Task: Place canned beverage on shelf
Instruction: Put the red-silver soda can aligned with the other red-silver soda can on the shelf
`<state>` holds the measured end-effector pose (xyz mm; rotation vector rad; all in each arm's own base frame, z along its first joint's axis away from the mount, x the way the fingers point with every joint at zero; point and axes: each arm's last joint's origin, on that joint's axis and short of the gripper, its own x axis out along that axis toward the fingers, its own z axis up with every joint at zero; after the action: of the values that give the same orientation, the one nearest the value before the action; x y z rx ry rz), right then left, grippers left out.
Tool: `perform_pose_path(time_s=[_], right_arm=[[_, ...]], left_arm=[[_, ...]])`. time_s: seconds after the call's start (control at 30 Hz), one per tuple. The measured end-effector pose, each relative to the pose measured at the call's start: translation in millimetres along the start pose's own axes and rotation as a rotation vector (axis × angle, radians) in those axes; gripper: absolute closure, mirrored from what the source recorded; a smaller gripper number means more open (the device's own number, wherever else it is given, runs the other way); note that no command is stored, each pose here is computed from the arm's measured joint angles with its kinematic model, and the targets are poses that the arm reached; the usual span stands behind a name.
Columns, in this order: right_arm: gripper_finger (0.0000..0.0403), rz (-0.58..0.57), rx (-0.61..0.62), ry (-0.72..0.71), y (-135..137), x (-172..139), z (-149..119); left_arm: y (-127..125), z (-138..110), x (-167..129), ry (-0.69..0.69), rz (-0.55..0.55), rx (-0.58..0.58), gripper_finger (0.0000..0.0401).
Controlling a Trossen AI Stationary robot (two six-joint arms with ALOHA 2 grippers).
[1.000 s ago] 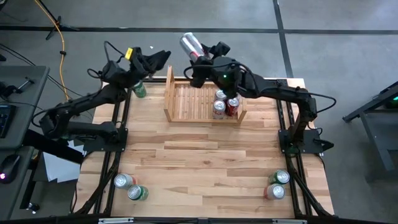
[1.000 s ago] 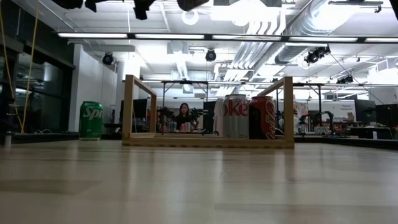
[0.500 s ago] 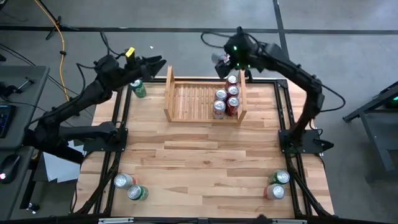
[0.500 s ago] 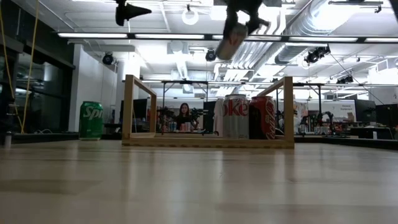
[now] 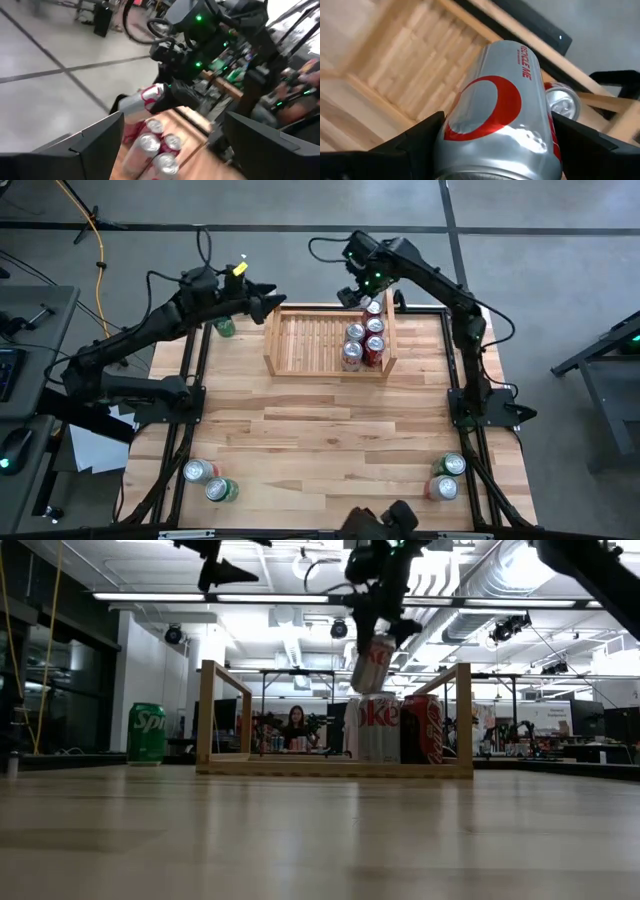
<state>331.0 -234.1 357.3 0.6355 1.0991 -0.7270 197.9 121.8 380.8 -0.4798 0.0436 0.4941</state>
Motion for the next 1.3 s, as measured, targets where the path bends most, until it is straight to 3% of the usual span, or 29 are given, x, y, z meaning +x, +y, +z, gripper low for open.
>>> perform_pose_path(time_s=[0.1,0.2,0.37,0.5,0.57,0.67,0.77,0.9,0.93,1.03,1.3], right_arm=[[0.0096,-0.010,-0.028,0.039,2,16,3],[0.0096,0.037,-0.098,0.041,5,12,2],[0.0096,0.121,-0.242,0.027,20,-4,-4],[0.0096,0.177,-0.309,0.002,29,-25,-15],[0.0096,0.179,-0.319,-0.006,31,-30,-18],[0.0096,0.179,-0.334,-0.012,36,-33,-21],[0.0096,0.185,-0.343,-0.014,40,-34,-23],[0.0096,0.187,-0.352,-0.013,43,-34,-24],[0.0096,0.186,-0.351,-0.013,43,-34,-24],[0.0096,0.181,-0.349,-0.015,42,-34,-24],[0.0096,0.197,-0.358,-0.024,43,-34,-23]], left_arm=[[3,-6,6,0.035,0.057,0.066,0.0070],[8,-12,15,0.065,0.124,0.184,0.0071],[17,-22,44,0.110,0.170,0.474,0.0071],[25,-33,72,0.146,0.156,0.791,0.0079],[27,-39,86,0.137,0.175,0.918,0.0092],[30,-43,103,0.099,0.220,1.013,0.0133],[30,-48,115,0.056,0.190,1.016,0.0208],[26,-56,121,0.065,0.151,0.927,0.0357],[26,-58,121,0.074,0.125,0.894,0.0378],[24,-61,122,0.092,0.058,0.832,0.0388],[18,-92,141,0.183,0.000,0.819,0.0400]])
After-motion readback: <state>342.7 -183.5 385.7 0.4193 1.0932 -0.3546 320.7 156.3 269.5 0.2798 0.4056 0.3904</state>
